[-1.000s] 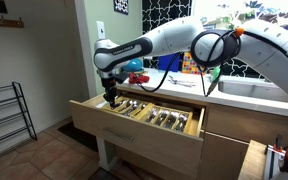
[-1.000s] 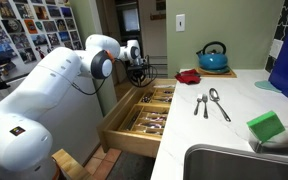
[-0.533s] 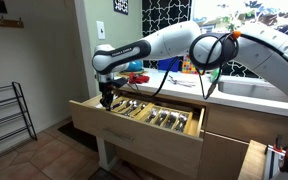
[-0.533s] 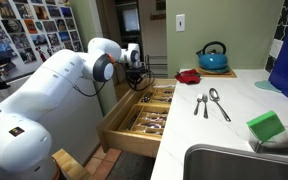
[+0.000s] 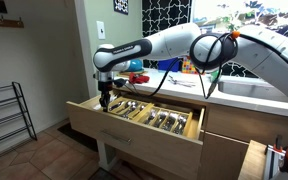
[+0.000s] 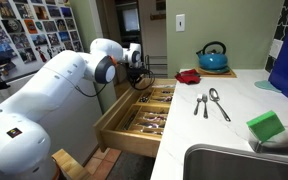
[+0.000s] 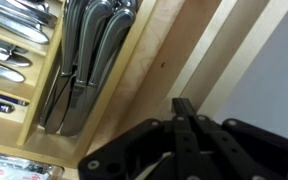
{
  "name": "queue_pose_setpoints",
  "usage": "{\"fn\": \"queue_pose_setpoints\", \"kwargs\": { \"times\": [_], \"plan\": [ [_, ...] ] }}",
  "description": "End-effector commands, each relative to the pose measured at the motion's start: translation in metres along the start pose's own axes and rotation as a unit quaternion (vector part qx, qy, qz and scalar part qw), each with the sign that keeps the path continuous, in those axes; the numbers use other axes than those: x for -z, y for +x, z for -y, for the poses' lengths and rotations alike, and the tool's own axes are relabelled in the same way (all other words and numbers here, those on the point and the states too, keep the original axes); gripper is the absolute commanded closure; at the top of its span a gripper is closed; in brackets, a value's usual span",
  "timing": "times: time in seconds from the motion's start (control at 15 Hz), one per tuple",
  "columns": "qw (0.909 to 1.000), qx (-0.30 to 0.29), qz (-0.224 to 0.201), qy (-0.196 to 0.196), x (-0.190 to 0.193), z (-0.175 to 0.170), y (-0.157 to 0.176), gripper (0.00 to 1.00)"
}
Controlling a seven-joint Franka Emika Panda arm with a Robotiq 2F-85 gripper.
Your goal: Open the drawer
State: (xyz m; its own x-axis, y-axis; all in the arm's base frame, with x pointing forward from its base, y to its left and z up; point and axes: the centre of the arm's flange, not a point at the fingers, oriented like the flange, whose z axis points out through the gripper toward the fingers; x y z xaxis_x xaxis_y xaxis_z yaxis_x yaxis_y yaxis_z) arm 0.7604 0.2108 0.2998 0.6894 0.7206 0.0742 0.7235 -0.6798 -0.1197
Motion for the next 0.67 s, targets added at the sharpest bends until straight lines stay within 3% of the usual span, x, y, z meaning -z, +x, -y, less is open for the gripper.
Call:
{"fn": "queue_pose_setpoints", "kwargs": {
  "times": [0.0, 0.6],
  "plan": [
    [0.9959, 0.064, -0.031, 0.055, -0.004, 0.011, 0.036, 1.00],
    [0.9723, 0.179, -0.033, 0.146, -0.021, 0.047, 0.071, 1.00]
  ]
}}
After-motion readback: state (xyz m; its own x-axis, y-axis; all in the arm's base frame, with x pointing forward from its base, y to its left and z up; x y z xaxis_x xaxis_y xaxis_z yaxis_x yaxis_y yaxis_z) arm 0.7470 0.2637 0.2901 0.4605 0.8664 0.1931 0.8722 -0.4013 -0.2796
